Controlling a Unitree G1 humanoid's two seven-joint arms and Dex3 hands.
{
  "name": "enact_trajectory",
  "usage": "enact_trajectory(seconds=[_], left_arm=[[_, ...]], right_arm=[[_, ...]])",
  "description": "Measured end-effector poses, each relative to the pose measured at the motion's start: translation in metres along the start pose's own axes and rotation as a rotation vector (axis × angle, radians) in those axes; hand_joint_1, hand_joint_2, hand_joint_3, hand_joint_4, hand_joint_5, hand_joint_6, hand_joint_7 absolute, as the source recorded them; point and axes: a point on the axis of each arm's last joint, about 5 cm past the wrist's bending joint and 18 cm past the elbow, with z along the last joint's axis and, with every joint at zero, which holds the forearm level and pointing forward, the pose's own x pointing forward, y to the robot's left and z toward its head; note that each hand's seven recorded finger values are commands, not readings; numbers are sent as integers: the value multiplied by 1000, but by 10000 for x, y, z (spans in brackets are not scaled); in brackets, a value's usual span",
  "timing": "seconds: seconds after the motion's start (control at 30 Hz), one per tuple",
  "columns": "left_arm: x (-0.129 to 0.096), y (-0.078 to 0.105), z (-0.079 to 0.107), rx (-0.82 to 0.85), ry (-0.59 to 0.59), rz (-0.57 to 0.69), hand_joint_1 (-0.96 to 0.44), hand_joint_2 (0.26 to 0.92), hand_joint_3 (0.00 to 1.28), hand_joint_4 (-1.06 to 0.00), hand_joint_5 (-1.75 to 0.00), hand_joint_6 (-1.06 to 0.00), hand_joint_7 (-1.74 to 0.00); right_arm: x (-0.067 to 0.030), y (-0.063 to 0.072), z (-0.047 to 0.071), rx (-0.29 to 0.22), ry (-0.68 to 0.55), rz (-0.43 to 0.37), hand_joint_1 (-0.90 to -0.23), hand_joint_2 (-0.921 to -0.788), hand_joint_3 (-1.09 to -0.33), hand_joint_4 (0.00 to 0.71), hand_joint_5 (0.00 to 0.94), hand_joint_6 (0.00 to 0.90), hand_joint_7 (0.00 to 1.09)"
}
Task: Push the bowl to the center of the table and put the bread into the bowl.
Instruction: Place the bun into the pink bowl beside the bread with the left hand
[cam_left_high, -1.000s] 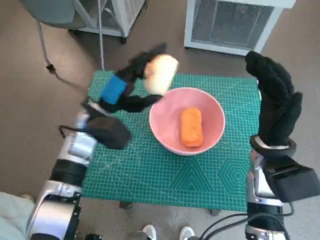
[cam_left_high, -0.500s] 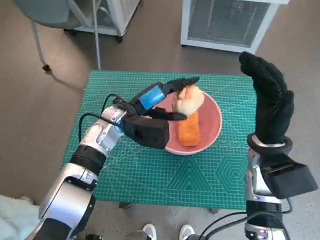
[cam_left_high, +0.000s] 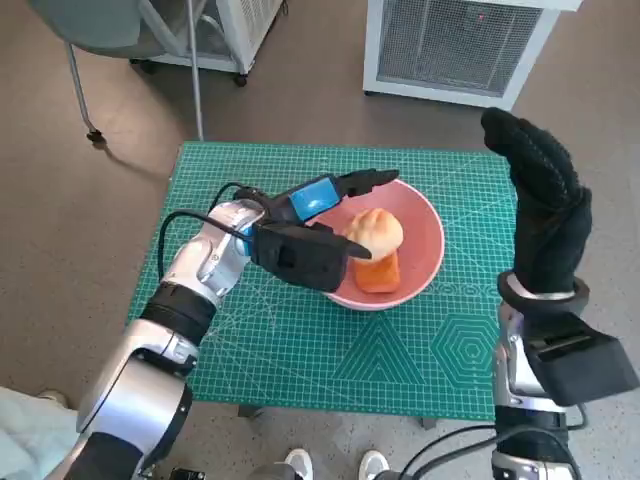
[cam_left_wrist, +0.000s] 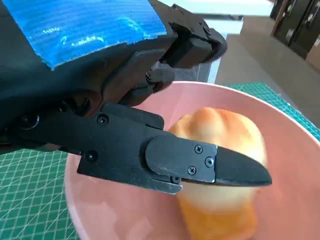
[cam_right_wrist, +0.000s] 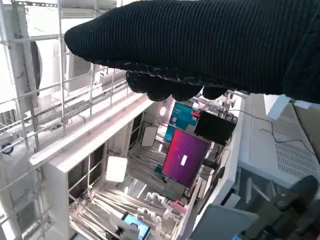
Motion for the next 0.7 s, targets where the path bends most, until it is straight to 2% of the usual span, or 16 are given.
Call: enact_trajectory(seconds=[0.13, 0.27, 0.57, 0.7], left_arm=[[-1, 26, 22, 1, -1, 0, -655, 720, 0, 1, 1, -85, 0], [-3, 64, 51, -1, 14, -20, -558, 674, 1, 1, 1, -59, 0], [-24, 156, 113, 7, 29, -33, -459, 650, 0, 1, 1, -6, 0], [-39, 169, 110, 10, 23, -31, -365, 638, 0, 1, 1, -40, -19]], right_arm=[[-4, -1, -1, 0, 1, 0, -534, -921, -798, 319, 4, -1, 601], [-6, 1, -2, 0, 2, -1, -533, -921, -799, 318, 4, -1, 603], [-6, 12, -4, 5, 3, -3, -532, -921, -801, 318, 3, -1, 605], [-7, 21, -5, 7, 3, -2, -532, -921, -802, 317, 3, -1, 604]])
